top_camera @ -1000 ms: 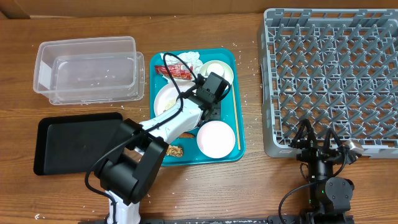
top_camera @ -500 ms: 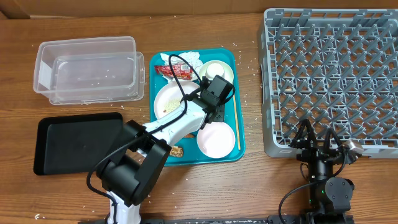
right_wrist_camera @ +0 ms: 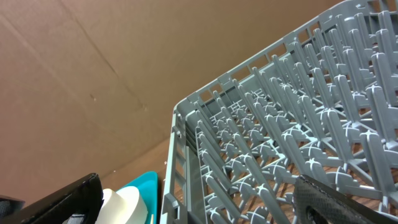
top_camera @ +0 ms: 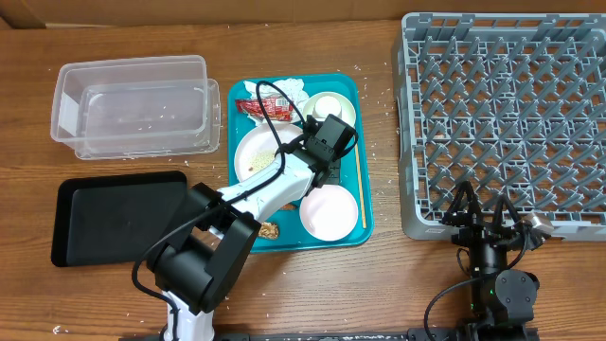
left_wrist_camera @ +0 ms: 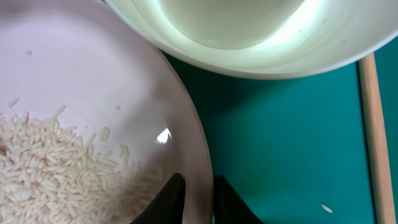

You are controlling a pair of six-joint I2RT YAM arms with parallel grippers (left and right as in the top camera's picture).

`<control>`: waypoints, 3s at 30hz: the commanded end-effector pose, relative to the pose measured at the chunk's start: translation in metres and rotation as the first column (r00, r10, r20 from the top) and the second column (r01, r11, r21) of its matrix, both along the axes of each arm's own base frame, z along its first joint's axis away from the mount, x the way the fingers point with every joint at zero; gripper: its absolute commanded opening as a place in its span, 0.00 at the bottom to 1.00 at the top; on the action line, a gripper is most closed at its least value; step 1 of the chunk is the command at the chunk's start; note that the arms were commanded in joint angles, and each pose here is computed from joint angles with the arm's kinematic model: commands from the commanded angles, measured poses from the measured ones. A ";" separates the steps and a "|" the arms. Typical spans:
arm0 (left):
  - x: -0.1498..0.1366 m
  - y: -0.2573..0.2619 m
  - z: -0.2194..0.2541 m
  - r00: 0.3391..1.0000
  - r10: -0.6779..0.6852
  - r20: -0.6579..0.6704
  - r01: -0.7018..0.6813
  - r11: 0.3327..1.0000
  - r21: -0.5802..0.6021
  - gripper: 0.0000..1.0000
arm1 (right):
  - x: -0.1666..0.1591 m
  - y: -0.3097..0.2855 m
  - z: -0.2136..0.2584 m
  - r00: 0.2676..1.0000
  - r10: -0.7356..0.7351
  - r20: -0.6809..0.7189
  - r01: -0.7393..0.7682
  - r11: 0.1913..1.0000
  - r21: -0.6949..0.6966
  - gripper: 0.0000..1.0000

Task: Sort waste into correct bins and load items into the dishwasher
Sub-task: 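Lower the left gripper and grasp the rim of the white rice plate, then lift the rice plate with the left gripper and carry it left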

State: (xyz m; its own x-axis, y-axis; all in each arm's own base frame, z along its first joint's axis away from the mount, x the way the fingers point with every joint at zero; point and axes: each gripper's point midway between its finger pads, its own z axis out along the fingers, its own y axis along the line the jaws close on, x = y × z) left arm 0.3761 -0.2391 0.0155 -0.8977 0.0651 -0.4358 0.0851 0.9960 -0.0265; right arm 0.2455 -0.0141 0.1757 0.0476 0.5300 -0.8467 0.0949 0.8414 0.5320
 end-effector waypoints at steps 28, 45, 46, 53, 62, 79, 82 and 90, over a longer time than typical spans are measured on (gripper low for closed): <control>-0.008 -0.003 0.052 1.000 -0.008 -0.004 0.008 0.987 0.158 0.04 | 0.000 0.001 -0.002 1.000 0.007 0.003 -0.007 1.000 -0.011 1.00; -0.022 0.008 0.100 0.997 0.051 -0.052 -0.037 0.970 0.239 0.04 | 0.000 0.001 -0.002 1.000 0.007 0.003 -0.007 1.000 -0.011 1.00; -0.022 0.009 0.104 0.997 0.051 -0.055 -0.036 0.970 0.242 0.04 | 0.000 0.001 -0.002 1.000 0.007 0.003 -0.007 1.000 -0.011 1.00; -0.040 0.028 0.125 0.984 0.151 -0.098 -0.117 0.949 0.291 0.04 | 0.000 0.001 -0.002 1.000 0.007 0.003 -0.007 1.000 -0.011 1.00; -0.049 0.070 0.157 0.951 0.298 -0.080 -0.263 0.919 0.293 0.04 | 0.000 0.001 -0.002 1.000 0.007 0.003 -0.007 1.000 -0.011 1.00; -0.067 0.186 0.227 0.830 0.555 -0.045 -0.536 0.819 0.205 0.04 | 0.000 0.001 -0.002 1.000 0.007 0.003 -0.007 1.000 -0.011 1.00; -0.071 0.196 0.224 0.810 0.582 -0.070 -0.557 0.802 0.215 0.04 | 0.000 0.001 -0.002 1.000 0.007 0.003 -0.007 1.000 -0.011 1.00; -0.071 0.217 0.223 0.770 0.633 -0.078 -0.605 0.764 0.226 0.04 | 0.000 0.001 -0.002 1.000 0.007 0.003 -0.007 1.000 -0.011 1.00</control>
